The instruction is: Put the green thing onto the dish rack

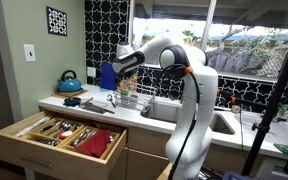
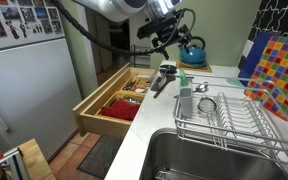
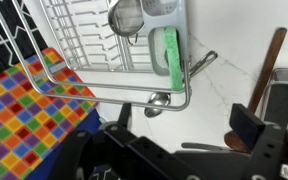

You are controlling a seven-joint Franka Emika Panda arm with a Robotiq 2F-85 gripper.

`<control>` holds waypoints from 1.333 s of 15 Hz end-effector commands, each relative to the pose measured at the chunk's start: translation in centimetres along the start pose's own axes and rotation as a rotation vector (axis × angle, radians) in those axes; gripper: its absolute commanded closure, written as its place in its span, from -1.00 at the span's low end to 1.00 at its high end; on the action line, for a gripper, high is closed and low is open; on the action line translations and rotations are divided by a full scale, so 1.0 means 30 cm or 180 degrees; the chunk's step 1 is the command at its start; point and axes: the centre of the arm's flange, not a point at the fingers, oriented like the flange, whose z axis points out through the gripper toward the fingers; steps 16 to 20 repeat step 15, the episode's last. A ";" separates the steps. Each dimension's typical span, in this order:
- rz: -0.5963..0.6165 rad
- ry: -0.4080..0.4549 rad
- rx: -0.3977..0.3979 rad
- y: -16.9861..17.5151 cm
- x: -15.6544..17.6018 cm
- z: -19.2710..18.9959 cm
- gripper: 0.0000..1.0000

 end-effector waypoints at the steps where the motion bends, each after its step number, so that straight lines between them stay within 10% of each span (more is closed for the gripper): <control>1: 0.0301 -0.0547 -0.0133 0.033 0.002 -0.122 -1.00; 8: 0.1057 -0.1472 0.0046 0.101 -0.036 -0.278 -1.00; 12: 0.1740 -0.1042 -0.0067 0.134 -0.040 -0.322 -1.00; 20: 0.1615 -0.1094 -0.0086 0.136 -0.033 -0.333 -1.00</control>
